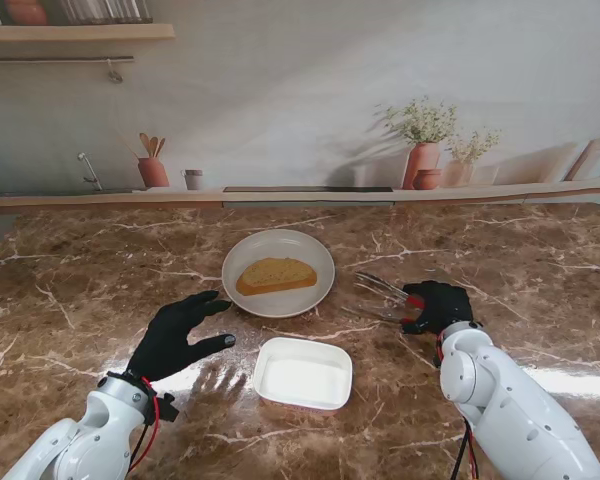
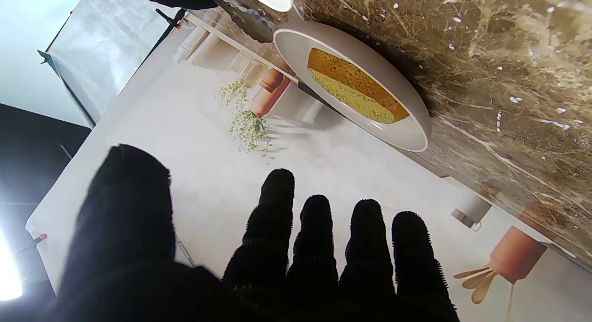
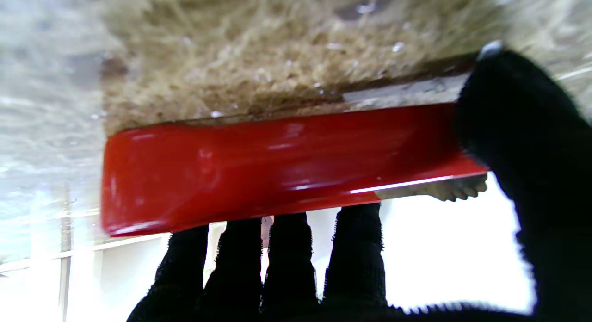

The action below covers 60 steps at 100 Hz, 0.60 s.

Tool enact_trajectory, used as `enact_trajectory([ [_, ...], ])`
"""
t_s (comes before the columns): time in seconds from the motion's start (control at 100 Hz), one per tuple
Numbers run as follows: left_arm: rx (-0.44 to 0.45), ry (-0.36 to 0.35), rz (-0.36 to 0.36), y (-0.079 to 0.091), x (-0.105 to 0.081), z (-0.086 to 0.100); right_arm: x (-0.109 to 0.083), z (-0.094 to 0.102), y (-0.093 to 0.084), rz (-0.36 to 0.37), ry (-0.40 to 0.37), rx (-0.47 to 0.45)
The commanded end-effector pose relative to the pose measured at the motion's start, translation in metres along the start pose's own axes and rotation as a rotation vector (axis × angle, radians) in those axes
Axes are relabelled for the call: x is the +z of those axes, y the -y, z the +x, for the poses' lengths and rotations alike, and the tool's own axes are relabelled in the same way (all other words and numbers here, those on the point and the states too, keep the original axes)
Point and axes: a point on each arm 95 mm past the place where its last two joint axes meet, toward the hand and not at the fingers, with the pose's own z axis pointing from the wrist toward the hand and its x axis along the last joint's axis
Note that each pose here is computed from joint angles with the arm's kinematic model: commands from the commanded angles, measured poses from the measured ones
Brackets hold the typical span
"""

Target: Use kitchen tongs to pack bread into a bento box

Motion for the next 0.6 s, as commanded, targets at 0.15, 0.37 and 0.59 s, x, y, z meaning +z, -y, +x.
enact_trajectory([
  [0.15, 0.001, 0.0, -0.01, -0.003, -0.002, -0.001, -0.008, -0.008, 0.022, 0.046, 0.009, 0.008],
  [0.37, 0.0, -0.002, -0.006, -0.003, -0.002, -0.001, -0.013, 0.001, -0.004, 0.0, -0.044, 0.015],
  [0.59, -0.003, 0.001, -0.002, -0.004, -0.003, -0.002, -0.016, 0.003, -0.012, -0.017, -0.047, 0.091],
])
